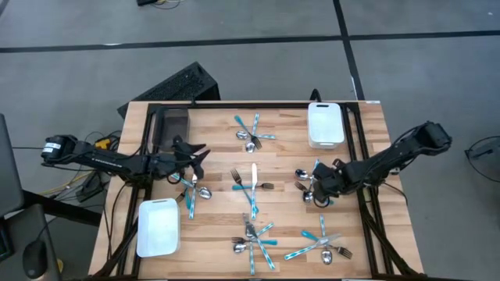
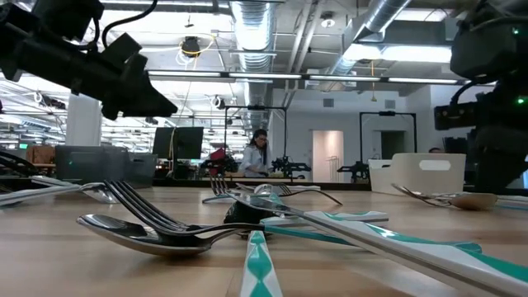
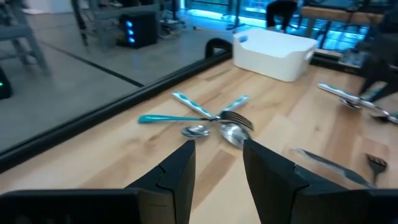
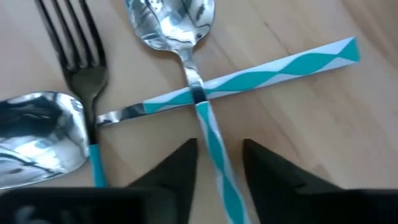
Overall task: Sort silverware by color (type)
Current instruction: Put the blue patterned spoon into the top right white bin
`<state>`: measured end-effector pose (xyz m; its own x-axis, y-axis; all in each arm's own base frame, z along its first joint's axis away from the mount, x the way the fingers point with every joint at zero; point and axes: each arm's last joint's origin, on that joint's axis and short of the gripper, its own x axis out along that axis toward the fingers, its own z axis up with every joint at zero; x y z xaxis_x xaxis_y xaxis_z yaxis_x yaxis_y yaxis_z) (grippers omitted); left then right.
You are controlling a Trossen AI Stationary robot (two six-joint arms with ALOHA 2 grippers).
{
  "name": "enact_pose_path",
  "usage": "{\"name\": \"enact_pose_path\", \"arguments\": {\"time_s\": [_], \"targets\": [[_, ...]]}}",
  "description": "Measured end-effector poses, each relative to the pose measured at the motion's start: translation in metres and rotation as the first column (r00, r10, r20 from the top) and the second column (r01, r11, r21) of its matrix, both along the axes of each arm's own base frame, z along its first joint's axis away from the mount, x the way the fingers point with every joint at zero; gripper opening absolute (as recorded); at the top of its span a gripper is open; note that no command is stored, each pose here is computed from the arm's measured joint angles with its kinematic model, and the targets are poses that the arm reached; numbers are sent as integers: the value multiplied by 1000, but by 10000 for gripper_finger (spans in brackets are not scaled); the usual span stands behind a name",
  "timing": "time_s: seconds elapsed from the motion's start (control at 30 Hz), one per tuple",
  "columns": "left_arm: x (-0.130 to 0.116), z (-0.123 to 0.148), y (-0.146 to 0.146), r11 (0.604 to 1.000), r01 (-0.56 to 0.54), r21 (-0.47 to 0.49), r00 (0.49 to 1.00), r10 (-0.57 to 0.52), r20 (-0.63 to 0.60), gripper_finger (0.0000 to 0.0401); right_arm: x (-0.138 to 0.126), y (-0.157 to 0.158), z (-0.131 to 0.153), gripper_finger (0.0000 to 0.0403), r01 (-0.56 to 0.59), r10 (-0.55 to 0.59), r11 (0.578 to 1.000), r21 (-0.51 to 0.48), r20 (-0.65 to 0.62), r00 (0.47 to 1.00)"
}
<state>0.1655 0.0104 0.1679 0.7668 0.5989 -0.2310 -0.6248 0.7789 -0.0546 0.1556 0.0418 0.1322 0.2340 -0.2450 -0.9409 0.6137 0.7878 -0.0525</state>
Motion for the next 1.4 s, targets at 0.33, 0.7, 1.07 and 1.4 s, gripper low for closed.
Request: {"name": "enact_pose_path", "arguments": {"time_s": [0.33, 0.7, 1.07, 1.4], "targets": [[1, 0, -1, 999, 45, 1, 999, -45, -5, 123, -3, 0, 15, 50, 33, -41, 996, 77, 111, 993], [-1, 1, 2, 997, -73, 6, 997, 73, 22, 123, 3, -34, 80, 50, 217, -107, 956, -199, 450, 887], [-1, 2, 2, 997, -80, 20, 997, 79, 17, 123, -4, -102, 123, 50, 361, -109, 804, -473, 480, 870], [-4, -6, 2, 996, -85, 0, 995, 85, -44, 123, -15, -147, 110, 53, 391, -265, 743, -543, 297, 917]]}}
